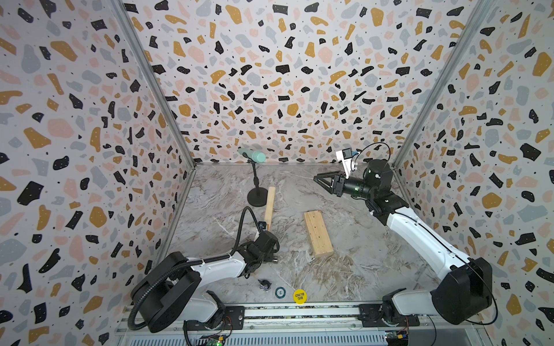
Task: Use a claw hammer to pull out a nail
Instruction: Place the hammer at the center of the board.
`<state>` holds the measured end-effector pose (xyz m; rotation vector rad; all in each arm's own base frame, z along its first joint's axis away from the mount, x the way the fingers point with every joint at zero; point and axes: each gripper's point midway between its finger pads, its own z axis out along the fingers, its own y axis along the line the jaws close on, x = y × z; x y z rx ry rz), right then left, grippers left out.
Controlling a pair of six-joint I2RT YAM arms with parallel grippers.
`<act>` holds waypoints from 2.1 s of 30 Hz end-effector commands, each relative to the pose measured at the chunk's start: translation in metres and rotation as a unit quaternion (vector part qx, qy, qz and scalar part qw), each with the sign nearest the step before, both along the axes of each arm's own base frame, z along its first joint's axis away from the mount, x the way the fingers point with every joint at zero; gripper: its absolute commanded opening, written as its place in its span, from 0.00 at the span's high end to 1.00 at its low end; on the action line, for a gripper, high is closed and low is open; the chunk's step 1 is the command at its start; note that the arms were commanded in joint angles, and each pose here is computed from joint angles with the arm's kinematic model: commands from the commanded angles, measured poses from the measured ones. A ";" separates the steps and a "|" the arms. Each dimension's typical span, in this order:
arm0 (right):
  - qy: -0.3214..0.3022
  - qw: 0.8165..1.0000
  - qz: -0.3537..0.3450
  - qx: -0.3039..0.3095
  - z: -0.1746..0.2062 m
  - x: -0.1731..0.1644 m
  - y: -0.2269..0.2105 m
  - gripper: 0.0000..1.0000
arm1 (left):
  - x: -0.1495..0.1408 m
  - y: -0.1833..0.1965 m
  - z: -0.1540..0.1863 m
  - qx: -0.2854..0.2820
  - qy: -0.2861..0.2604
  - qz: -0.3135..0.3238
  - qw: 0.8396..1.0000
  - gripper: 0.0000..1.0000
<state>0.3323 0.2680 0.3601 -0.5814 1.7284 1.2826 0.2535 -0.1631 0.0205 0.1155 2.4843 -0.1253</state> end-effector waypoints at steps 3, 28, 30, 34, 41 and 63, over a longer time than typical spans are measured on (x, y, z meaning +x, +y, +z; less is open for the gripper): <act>-0.022 1.000 0.009 0.011 0.015 -0.009 -0.001 0.60 | -0.021 0.016 -0.025 0.027 0.048 0.007 0.998 1.00; -0.021 1.000 0.011 0.012 0.014 -0.009 0.000 0.60 | -0.041 0.019 -0.048 0.024 0.101 0.006 0.995 0.97; -0.023 1.000 0.012 0.012 0.015 -0.009 0.000 0.60 | -0.043 0.020 -0.049 0.026 0.105 0.006 0.994 0.96; -0.023 1.000 0.012 0.011 0.015 -0.009 -0.001 0.60 | -0.046 0.023 -0.052 0.032 0.112 0.005 0.993 0.93; -0.023 1.000 0.011 0.011 0.015 -0.009 -0.001 0.60 | -0.052 0.025 -0.054 0.031 0.122 0.004 0.992 0.87; -0.024 1.000 0.010 0.013 0.013 -0.012 -0.002 0.60 | -0.059 0.030 -0.051 0.035 0.129 0.002 0.991 0.73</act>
